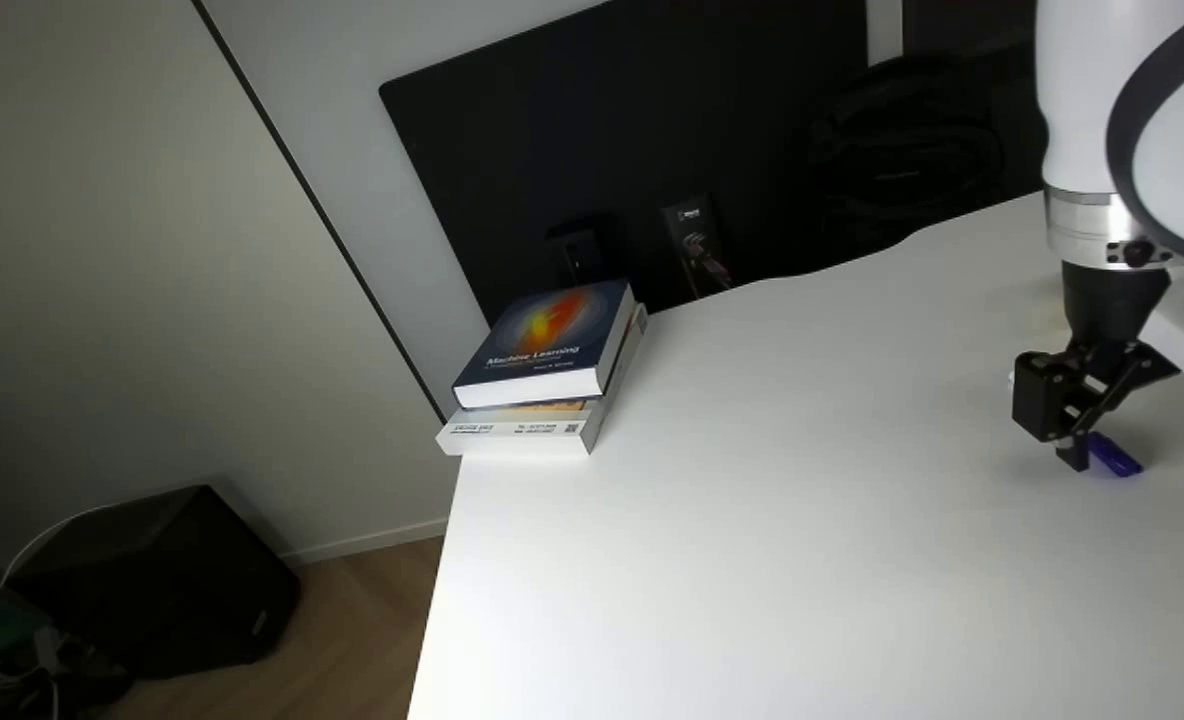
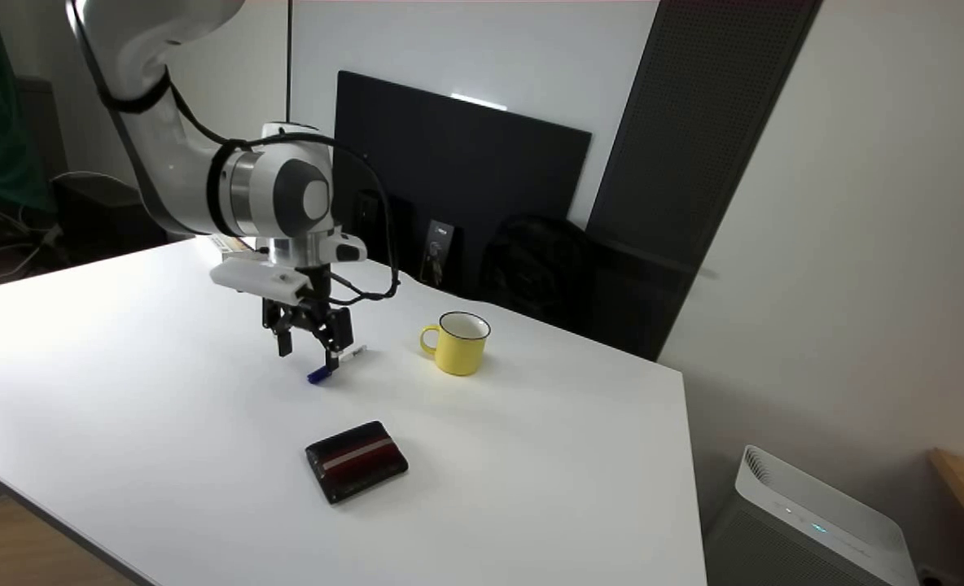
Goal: Place the blue pen inside the yellow mug
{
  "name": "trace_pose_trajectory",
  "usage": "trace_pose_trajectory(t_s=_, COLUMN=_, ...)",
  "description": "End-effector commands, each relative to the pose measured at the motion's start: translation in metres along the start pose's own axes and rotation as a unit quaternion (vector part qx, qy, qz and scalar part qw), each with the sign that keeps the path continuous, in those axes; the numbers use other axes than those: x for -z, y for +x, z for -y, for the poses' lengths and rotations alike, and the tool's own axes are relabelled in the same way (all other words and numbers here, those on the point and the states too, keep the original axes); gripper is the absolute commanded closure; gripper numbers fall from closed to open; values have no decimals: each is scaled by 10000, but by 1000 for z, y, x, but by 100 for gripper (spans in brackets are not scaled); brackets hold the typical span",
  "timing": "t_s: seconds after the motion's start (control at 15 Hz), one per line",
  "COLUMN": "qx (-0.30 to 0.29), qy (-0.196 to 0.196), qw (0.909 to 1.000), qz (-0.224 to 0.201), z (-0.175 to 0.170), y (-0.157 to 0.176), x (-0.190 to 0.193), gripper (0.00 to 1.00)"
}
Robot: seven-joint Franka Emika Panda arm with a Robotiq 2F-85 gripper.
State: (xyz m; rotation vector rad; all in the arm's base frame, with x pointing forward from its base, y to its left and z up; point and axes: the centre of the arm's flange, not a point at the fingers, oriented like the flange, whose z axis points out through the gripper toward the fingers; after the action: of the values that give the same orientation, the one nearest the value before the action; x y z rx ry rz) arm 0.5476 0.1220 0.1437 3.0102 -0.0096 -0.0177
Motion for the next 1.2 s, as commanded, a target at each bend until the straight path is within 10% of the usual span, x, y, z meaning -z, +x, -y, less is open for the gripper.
trace_pose_trajectory(t_s=0.0, qx=-391, qy=-100, qw=9992, qz=-46, z=-7, y=2, x=-10, gripper=0)
trace_pose_trajectory(t_s=1.13, qx=-489, qy=22, qw=9978, qz=-445, z=-18, y=11, x=-27, gripper=0)
